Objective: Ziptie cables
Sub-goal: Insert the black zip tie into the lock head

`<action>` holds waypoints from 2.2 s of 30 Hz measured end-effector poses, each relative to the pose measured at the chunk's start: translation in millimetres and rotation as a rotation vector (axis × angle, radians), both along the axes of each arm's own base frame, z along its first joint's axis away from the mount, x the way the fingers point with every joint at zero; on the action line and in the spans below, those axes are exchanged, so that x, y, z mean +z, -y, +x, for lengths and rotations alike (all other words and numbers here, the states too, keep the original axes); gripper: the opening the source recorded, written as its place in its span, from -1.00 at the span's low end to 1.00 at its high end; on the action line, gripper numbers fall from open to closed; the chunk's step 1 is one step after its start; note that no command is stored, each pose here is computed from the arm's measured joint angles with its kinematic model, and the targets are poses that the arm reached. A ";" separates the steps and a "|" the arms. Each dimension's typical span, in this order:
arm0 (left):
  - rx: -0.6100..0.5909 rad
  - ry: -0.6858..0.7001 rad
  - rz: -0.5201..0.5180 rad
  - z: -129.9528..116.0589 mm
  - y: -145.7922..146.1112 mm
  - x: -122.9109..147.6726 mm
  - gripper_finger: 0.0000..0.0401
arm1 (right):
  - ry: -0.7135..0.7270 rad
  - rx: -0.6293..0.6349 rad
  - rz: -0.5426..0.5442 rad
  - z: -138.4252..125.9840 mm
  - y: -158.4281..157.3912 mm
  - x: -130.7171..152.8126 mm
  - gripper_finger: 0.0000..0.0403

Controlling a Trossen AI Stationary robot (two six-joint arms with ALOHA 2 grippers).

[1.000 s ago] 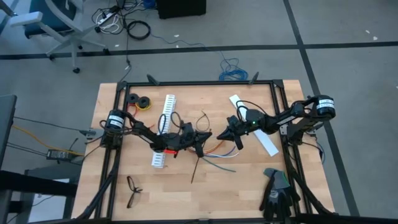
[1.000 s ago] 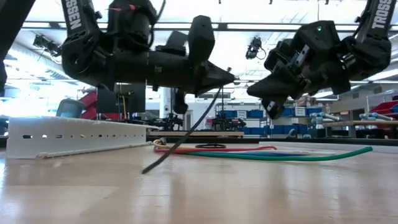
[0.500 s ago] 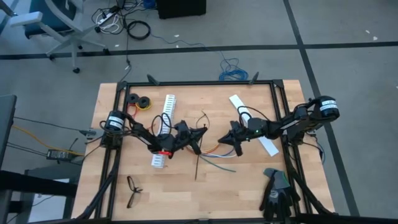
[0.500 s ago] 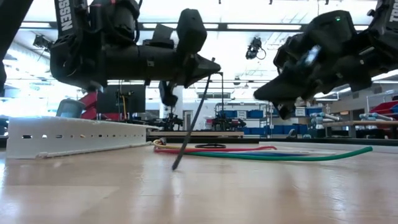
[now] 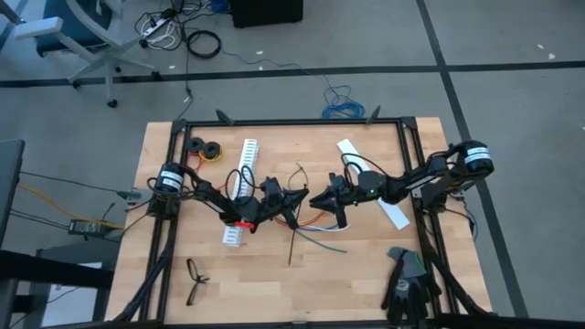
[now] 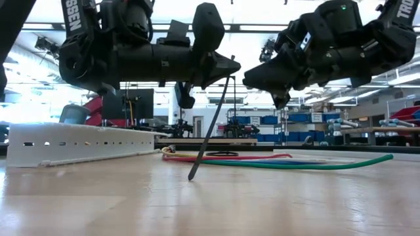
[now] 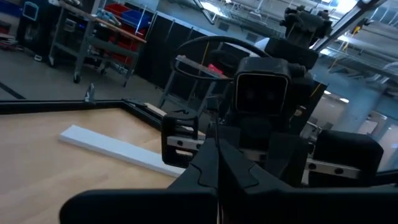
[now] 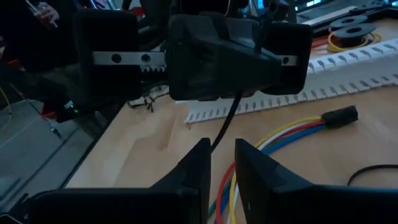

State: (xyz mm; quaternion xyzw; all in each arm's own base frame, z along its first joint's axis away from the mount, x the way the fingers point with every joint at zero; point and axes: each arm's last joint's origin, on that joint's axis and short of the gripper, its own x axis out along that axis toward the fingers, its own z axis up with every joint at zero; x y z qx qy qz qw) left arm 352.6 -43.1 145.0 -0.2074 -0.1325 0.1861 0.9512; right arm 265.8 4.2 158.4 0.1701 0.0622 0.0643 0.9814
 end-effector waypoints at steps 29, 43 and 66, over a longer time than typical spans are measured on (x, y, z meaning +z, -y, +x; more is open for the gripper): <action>-0.003 0.003 -0.002 0.7 0.2 0.5 -0.98 | -0.021 -0.053 -0.023 1.4 1.6 -1.1 -0.70; -0.003 0.003 -0.003 0.7 0.2 0.6 -0.98 | -0.039 -0.040 0.004 1.0 -2.9 -2.6 -0.70; -0.023 0.055 0.095 20.0 3.9 23.7 -0.98 | 0.103 -0.067 0.000 2.0 -2.2 11.0 -0.70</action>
